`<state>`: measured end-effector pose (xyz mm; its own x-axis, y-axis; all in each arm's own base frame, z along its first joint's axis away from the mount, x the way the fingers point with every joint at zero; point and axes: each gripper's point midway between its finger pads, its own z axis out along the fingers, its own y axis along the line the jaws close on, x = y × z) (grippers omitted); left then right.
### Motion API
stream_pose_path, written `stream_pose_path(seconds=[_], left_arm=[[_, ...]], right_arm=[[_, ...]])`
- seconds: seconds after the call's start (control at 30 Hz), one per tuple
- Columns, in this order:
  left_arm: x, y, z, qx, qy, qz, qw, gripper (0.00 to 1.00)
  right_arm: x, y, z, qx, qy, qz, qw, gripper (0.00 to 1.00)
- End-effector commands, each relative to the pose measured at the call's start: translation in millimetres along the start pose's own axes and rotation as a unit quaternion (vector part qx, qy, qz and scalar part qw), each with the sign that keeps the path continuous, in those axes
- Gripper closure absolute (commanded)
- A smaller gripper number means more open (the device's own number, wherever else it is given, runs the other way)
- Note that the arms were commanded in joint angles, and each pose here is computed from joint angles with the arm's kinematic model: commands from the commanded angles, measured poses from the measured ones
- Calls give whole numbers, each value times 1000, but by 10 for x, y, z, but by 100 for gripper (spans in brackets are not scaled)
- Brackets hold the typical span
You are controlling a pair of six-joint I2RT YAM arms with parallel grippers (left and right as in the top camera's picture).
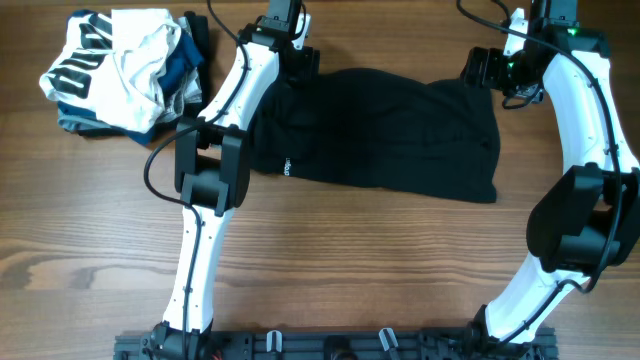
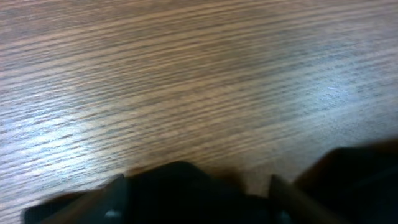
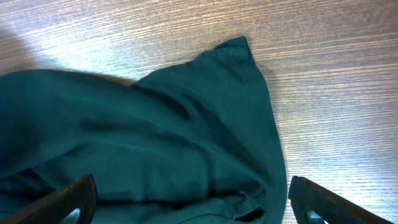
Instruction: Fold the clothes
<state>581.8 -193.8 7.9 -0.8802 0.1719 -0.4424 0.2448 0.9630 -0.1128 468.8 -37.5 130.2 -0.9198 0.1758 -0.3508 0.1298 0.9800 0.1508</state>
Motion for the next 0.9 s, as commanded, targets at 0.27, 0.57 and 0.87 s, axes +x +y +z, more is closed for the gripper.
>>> stream_pose_path(seconds=[0.27, 0.57, 0.87], left_arm=[[-157, 49, 12, -25, -29, -14, 999, 96], [-820, -203, -994, -7, -134, -2, 991, 96], [-1052, -503, -1592, 11, -189, 14, 982, 96]], right_arm=[[-107, 73, -5, -11, -19, -7, 1000, 0], [-303, 83, 1, -12, -57, -12, 998, 1], [-311, -67, 800, 2, -37, -7, 999, 2]])
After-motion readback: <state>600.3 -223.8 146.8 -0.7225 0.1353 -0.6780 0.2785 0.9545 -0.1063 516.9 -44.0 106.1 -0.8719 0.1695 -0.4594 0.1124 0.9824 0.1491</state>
